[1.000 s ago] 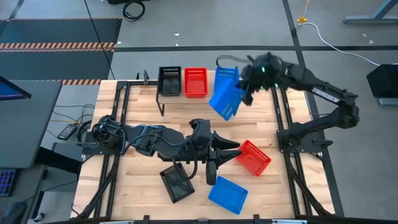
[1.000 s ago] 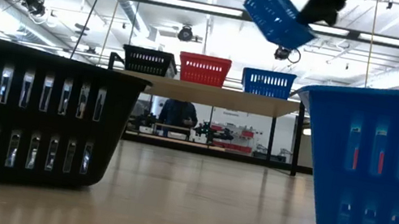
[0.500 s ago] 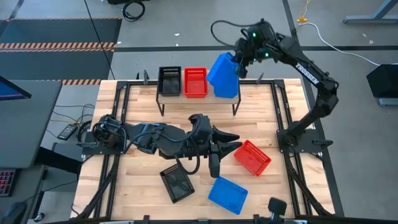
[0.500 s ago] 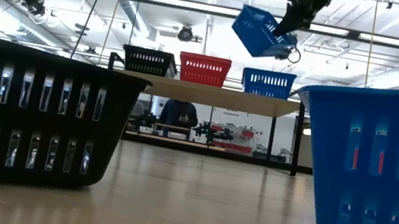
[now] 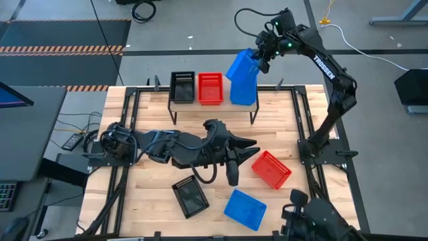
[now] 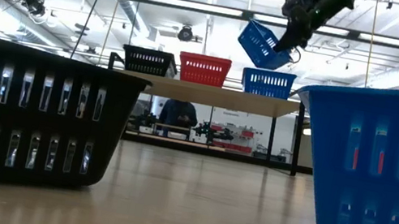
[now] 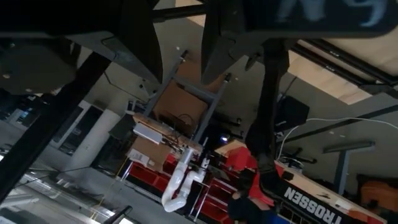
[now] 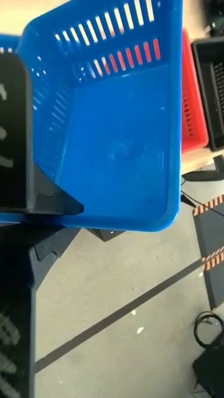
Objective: Stack baskets on shelf by color
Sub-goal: Stack the right blue bin on the blue bin on the shelf
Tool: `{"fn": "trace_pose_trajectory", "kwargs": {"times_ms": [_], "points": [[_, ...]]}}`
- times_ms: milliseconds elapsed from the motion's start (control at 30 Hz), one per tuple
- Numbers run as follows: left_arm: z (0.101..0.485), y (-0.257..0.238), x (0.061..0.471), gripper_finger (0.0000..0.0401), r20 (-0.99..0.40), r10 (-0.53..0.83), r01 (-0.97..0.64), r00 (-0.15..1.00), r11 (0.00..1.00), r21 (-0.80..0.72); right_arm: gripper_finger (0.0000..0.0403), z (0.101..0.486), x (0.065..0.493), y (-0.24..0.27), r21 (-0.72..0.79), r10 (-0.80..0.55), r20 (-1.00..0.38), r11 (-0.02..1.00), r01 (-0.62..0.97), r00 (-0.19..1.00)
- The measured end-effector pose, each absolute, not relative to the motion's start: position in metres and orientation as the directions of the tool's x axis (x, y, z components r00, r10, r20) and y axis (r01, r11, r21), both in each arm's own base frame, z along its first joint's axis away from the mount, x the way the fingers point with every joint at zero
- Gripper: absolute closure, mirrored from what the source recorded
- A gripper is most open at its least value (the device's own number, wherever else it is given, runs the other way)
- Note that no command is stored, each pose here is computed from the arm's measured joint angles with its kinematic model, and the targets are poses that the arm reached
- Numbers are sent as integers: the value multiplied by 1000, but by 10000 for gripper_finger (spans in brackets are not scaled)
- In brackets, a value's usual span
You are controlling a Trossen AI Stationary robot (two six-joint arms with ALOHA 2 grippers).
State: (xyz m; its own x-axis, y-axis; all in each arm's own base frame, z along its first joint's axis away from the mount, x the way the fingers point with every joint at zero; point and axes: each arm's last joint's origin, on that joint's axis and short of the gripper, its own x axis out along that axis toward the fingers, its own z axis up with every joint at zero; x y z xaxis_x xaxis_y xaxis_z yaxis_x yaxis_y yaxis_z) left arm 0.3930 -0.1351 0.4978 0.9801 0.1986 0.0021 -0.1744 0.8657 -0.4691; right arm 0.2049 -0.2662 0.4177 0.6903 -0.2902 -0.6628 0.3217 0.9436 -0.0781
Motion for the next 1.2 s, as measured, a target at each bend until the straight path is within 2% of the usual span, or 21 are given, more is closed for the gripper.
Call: {"fn": "trace_pose_trajectory", "kwargs": {"times_ms": [267, 467, 1200], "points": [[497, -130, 395, 284, -3, 210, -187, 978, 865, -466, 393, 415, 193, -277, -120, -305, -664, 944, 306, 682], [496, -122, 397, 284, -15, 230, -210, 973, 863, -460, 393, 411, 188, -273, -43, -208, -692, 968, 248, 691], [496, -115, 400, 284, -19, 220, -204, 975, 866, -457, 391, 407, 187, -267, -19, -160, -729, 977, 214, 666]]}}
